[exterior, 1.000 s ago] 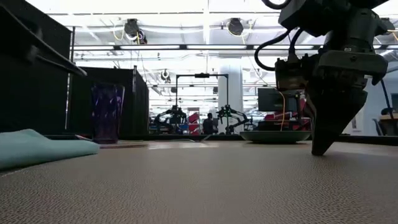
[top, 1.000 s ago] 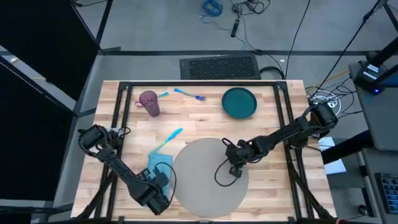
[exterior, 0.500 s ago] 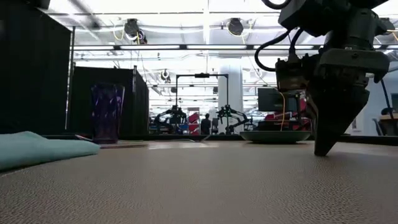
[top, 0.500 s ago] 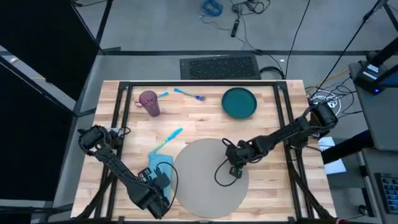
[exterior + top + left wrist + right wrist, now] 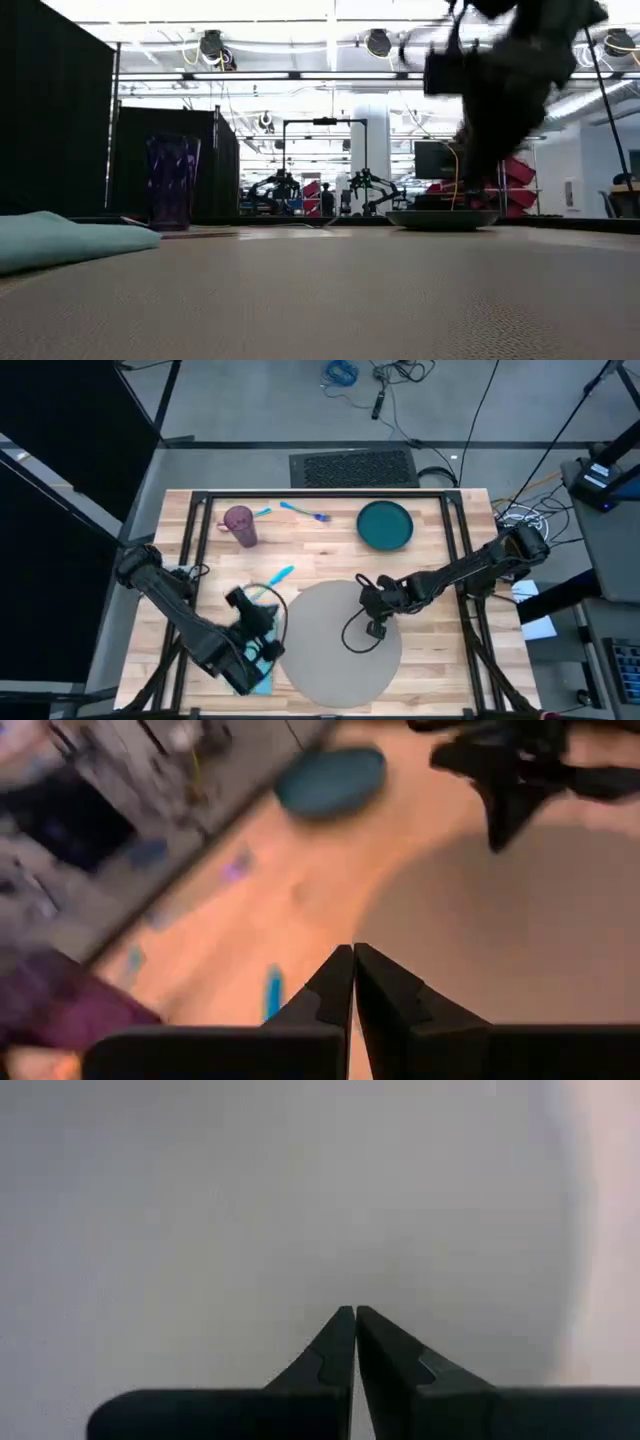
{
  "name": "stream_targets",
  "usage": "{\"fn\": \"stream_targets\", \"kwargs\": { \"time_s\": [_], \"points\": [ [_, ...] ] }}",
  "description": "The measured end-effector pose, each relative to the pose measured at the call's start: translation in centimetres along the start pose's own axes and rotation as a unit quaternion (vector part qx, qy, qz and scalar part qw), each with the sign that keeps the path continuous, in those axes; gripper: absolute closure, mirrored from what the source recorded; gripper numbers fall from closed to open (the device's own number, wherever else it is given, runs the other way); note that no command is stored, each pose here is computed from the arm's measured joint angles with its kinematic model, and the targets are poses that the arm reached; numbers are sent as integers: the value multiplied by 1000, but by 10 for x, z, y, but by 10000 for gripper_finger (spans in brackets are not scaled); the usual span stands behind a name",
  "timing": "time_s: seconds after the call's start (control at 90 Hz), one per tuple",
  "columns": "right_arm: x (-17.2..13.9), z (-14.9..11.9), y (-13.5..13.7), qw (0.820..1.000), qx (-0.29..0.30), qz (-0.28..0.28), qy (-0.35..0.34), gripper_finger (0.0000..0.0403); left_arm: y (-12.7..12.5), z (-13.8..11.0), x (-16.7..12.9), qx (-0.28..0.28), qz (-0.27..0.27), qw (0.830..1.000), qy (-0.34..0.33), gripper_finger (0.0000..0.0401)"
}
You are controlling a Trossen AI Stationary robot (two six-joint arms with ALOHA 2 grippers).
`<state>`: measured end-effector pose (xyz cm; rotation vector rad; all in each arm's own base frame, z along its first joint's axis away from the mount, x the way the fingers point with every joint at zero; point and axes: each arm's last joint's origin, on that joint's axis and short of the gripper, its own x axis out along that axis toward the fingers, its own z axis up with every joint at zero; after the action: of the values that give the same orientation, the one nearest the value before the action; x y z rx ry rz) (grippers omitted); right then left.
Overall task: Set table place
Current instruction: Put the green plate on the gray mat
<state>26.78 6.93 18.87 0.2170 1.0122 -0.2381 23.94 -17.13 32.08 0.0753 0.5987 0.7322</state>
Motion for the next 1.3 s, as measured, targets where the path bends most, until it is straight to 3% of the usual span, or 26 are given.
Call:
{"fn": "stream_targets", "kwargs": {
  "time_s": [0.078, 0.211, 0.4, 0.456, 0.511, 0.578, 0.633, 0.678, 0.789, 0.867, 0.967, 1.067, 1.167, 1.3],
  "points": [
    [-22, 8, -12, 999, -11, -41, -27, 403, 21, 4, 5, -8, 17, 1000, -13, 401],
    [-62, 18, -44, 996, 13, -55, -70, 403, 52, 1, 17, -23, 36, 998, -38, 401],
    [-107, 22, -94, 984, 80, -64, -143, 403, 90, -7, 34, -69, 3, 995, -76, 401],
    [-115, 23, -106, 981, 96, -55, -157, 403, 97, -6, 42, -83, -38, 992, -89, 401],
    [-121, 23, -117, 978, 110, -56, -168, 403, 102, -1, 51, -87, -125, 982, -116, 401],
    [-126, 23, -127, 974, 121, -72, -180, 403, 106, 4, 63, -82, -256, 945, -185, 401],
    [-127, 23, -134, 972, 120, -87, -183, 403, 111, 7, 74, -84, -314, 913, -246, 401],
    [-127, 25, -140, 970, 114, -101, -187, 403, 117, 6, 84, -95, -304, 910, -264, 401],
    [-125, 24, -156, 965, 138, -137, -174, 403, 131, 2, 118, -117, -176, 949, -233, 401],
    [-120, 19, -170, 965, 164, -156, -133, 401, 135, 2, 141, -142, -133, 957, -216, 401],
    [-115, 14, -188, 959, 191, -186, -99, 385, 136, 6, 165, -172, -149, 947, -228, 397],
    [-112, 13, -204, 952, 205, -211, -84, 354, 134, 3, 187, -172, -154, 948, -218, 375],
    [-110, 14, -219, 940, 231, -237, -89, 313, 129, -2, 209, -170, -195, 945, -201, 336],
    [-105, 13, -234, 915, 294, -263, -90, 251, 127, -1, 224, -235, -215, 922, -221, 271]
  ]
}}
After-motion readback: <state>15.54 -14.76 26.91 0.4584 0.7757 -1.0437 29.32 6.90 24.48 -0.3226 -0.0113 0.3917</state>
